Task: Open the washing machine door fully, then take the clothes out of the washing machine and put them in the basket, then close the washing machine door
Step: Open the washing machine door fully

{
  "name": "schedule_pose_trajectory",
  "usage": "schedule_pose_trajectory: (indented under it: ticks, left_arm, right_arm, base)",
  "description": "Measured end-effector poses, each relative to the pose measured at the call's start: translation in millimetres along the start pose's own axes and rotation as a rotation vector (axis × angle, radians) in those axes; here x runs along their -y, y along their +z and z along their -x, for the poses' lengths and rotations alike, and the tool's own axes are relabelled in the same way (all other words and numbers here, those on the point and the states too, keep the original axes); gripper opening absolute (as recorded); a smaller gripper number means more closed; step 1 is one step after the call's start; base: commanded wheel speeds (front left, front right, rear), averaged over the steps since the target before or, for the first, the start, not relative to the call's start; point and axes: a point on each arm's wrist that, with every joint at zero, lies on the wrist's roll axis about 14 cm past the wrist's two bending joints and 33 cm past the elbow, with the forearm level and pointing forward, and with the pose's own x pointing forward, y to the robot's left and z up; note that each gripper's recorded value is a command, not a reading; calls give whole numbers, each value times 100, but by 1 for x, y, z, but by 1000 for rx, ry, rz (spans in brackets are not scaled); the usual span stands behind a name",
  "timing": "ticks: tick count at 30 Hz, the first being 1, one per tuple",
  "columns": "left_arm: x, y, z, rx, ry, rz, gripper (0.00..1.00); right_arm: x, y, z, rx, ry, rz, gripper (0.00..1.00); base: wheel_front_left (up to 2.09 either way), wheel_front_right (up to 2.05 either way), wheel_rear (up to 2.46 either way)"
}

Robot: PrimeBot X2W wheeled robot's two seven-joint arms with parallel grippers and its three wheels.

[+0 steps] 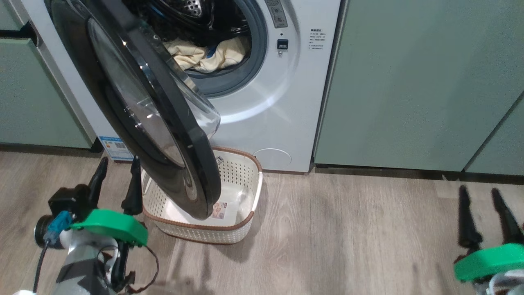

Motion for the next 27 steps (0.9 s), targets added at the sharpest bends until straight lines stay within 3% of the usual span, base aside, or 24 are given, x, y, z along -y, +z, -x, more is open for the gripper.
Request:
schedule_pose_trajectory:
  ticks: [6, 27]
  left_arm:
    - [-2, -6, 2, -20, 5, 2, 100]
    - [4, -16, 7, -53, -12, 3, 100]
  right_arm:
    - [-12, -11, 6, -33, 39, 80, 100]
    - [-13, -13, 8, -35, 26, 66, 100]
  base:
    - [0, 0, 0]
    - [0, 0, 0]
